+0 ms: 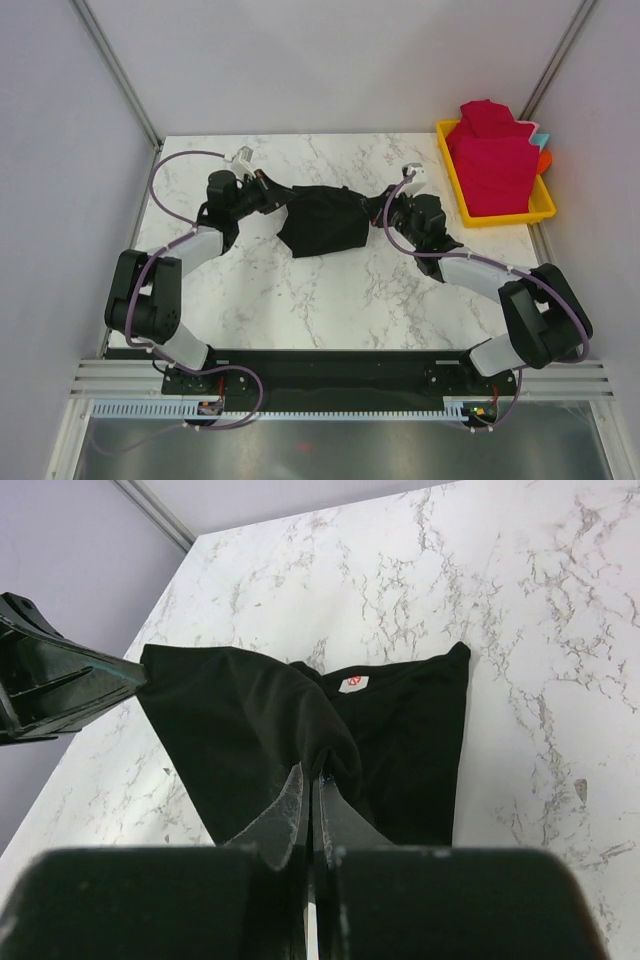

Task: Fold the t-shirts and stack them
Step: Neatly place the folded tshirt to the corner

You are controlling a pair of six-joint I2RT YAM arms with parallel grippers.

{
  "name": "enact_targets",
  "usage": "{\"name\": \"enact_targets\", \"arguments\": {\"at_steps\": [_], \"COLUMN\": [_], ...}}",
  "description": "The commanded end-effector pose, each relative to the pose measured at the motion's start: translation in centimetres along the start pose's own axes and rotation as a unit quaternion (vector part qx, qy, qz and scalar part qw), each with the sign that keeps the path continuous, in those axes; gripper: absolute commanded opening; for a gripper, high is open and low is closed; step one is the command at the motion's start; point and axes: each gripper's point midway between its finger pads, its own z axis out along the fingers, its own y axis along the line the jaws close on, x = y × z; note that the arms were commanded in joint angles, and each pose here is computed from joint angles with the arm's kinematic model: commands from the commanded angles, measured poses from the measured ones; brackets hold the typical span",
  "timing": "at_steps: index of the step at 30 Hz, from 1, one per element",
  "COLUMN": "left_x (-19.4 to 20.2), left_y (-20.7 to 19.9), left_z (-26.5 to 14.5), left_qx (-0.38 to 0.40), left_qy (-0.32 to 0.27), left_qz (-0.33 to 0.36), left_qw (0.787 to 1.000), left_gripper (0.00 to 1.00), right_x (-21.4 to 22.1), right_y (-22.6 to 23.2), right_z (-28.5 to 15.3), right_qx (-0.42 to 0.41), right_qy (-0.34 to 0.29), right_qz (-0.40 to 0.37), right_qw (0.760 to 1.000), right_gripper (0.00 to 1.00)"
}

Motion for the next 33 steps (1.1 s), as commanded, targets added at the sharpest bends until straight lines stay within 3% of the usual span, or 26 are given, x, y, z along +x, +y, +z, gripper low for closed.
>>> {"name": "enact_targets", "arguments": {"at_steps": [1, 15, 24, 33], "left_x": [-1.6, -0.6, 0.0, 0.0], "left_y": [-2.7, -2.1, 0.0, 4.6], "left_z": [-1.0, 0.2, 0.7, 0.4], "left_qx": [0.037, 0.053, 0.025, 0.003], "left_qy": [-0.034, -0.021, -0.019, -0.024], "left_qz": [0.028, 0.011, -0.019, -0.098], "left_qw": [0.998, 0.998, 0.999, 0.995], "left_gripper": [0.02, 0.02, 0.02, 0.02], "right_x": [-3.1, -3.4, -3.4, -3.5], "right_y": [1.7, 2.4, 2.4, 2.1], "right_z": [-0.8, -3.0, -1.1, 2.0], "right_qx": [-0.028, -0.046, -0.031, -0.019], "right_qy": [-0.063, -0.113, -0.085, -0.057], "right_qz": [-0.017, -0.048, -0.064, -0.076], "right_qw": [0.998, 0.991, 0.994, 0.995], "right_gripper": [0.0, 0.0, 0.0, 0.0]}}
